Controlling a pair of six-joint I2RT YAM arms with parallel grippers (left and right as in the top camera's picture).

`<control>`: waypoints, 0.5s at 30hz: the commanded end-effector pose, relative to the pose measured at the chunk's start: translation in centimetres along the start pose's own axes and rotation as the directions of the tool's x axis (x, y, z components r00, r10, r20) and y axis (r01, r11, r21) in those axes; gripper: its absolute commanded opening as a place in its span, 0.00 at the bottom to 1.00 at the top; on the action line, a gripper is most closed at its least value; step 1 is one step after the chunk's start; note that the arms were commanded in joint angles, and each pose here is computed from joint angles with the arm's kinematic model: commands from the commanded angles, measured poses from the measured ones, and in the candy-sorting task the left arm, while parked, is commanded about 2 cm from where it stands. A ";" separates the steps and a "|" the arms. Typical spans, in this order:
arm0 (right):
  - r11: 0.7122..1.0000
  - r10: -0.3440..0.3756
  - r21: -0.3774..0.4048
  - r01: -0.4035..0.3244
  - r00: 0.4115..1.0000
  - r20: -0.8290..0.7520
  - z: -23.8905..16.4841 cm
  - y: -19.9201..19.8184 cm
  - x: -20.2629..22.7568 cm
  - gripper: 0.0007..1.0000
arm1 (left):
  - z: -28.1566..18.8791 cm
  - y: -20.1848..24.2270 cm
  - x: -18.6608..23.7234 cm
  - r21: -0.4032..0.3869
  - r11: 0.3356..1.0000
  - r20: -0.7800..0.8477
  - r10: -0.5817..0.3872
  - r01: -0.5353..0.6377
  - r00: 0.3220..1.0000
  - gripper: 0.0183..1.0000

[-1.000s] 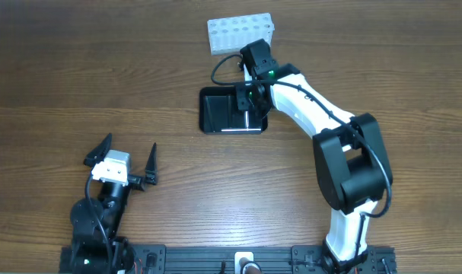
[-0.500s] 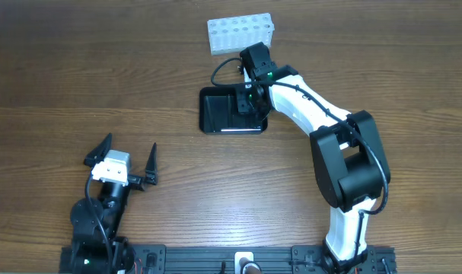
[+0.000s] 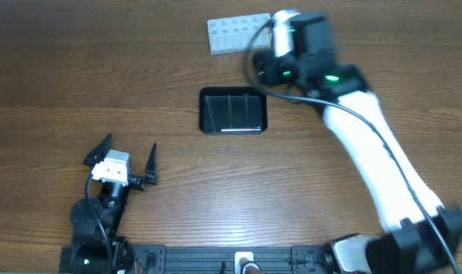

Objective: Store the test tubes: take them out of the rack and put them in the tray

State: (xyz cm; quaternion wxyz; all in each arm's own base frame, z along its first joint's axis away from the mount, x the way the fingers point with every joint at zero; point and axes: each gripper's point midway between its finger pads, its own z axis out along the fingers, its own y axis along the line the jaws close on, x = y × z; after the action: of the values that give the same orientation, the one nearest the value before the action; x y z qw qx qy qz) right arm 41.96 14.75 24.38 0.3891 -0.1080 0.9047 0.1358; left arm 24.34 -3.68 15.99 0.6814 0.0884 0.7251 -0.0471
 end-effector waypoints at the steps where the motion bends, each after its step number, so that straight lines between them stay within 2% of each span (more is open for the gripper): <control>1: 0.992 -0.065 0.111 0.053 0.992 0.109 -5.5 -3.6 -0.9 0.79 | 0.0 -0.1 0.1 0.007 1.000 0.003 0.013 -0.013 1.000 1.00; 5: 0.981 -0.074 0.191 0.033 0.975 0.209 -9.9 -5.9 0.6 0.87 | 0.0 -0.1 0.1 0.007 1.000 0.003 0.013 -0.013 1.000 1.00; 9: 0.965 -0.088 0.262 0.005 0.948 0.306 -13.0 -7.5 3.9 0.96 | 0.0 -0.1 0.1 0.007 1.000 0.003 0.013 -0.013 1.000 1.00; 11: 0.960 -0.116 0.280 0.020 0.936 0.332 -13.5 -7.7 5.8 0.99 | 0.0 -0.1 0.1 0.007 1.000 0.003 0.013 -0.013 1.000 1.00; 15: 0.955 -0.154 0.295 0.035 0.908 0.389 -13.8 -7.5 9.2 0.99 | 0.0 -0.1 0.1 0.007 1.000 0.003 0.013 -0.013 1.000 1.00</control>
State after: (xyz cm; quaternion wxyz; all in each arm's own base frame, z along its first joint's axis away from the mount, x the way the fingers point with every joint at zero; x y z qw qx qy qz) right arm 29.87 2.79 27.53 0.5816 -0.0589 0.8110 0.0230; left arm 24.34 -3.68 15.99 0.6814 0.0884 0.7251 -0.0471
